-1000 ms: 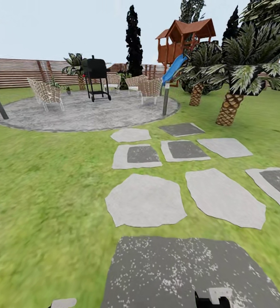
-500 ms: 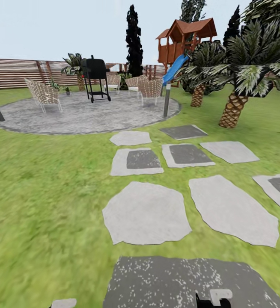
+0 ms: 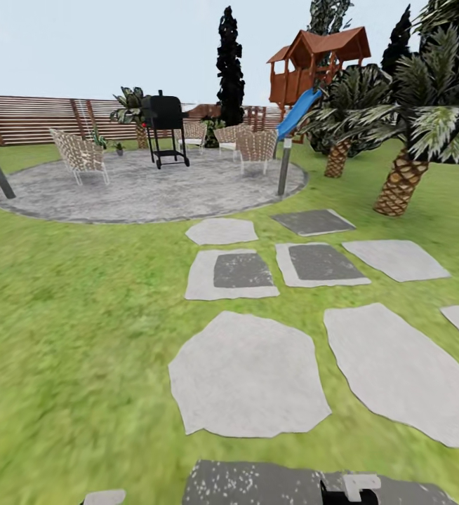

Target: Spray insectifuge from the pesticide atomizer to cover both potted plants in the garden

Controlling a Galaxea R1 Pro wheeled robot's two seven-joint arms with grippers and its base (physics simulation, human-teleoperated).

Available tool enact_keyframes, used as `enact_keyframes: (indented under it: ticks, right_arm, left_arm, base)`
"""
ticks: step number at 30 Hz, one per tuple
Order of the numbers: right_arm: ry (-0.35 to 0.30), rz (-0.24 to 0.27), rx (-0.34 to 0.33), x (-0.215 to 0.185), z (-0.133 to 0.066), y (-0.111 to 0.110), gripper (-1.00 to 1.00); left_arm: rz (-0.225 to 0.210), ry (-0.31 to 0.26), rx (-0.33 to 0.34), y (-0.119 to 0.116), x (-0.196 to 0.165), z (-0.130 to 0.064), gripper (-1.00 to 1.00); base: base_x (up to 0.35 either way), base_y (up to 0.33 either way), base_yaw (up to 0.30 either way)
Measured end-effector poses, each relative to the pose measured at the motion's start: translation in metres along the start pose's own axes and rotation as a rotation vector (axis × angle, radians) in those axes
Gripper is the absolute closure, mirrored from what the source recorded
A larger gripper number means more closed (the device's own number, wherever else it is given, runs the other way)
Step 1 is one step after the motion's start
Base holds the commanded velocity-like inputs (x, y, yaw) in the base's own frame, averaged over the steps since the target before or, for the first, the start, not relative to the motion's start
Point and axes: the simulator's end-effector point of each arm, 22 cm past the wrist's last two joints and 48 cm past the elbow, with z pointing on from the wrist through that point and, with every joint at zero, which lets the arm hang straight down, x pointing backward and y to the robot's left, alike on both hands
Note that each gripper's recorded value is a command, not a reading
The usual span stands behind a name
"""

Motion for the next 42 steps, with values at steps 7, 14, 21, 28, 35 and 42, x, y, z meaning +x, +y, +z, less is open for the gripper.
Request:
enact_keyframes:
  ticks: [7, 14, 21, 28, 35, 42]
  right_arm:
    - [0.000, 0.000, -0.001, 0.0002, -0.0001, 0.0002, -1.00]
    - [0.000, 0.001, 0.001, 0.0002, -0.0001, -0.0002, -1.00]
    - [0.000, 0.001, 0.001, 0.0003, -0.0001, -0.0003, -1.00]
    - [0.000, 0.001, 0.001, 0.0001, 0.0000, -0.0002, -1.00]
    - [-0.001, 0.000, 0.002, -0.0002, -0.0001, -0.0003, -1.00]
    - [-0.001, 0.000, 0.001, -0.0003, 0.0000, -0.0001, -1.00]
  left_arm:
    - [-0.002, 0.001, -0.001, 0.0005, 0.0002, 0.0000, 1.00]
    - [-0.004, 0.000, -0.002, 0.0006, -0.0001, 0.0001, 1.00]
    - [-0.004, 0.000, -0.002, 0.0006, 0.0000, 0.0001, 1.00]
    - [-0.004, 0.000, -0.002, 0.0006, -0.0002, 0.0001, 1.00]
    - [-0.004, 0.000, -0.002, 0.0007, -0.0001, 0.0001, 1.00]
    - [-0.003, 0.002, -0.002, 0.0007, 0.0011, -0.0003, 1.00]
  base:
    - [0.343, 0.000, 0.277]
    - [0.343, 0.000, 0.106]
    - [0.343, 0.000, 0.002]
    - [0.343, 0.000, 0.002]
    - [0.343, 0.000, 0.217]
    - [0.343, 0.000, 0.277]
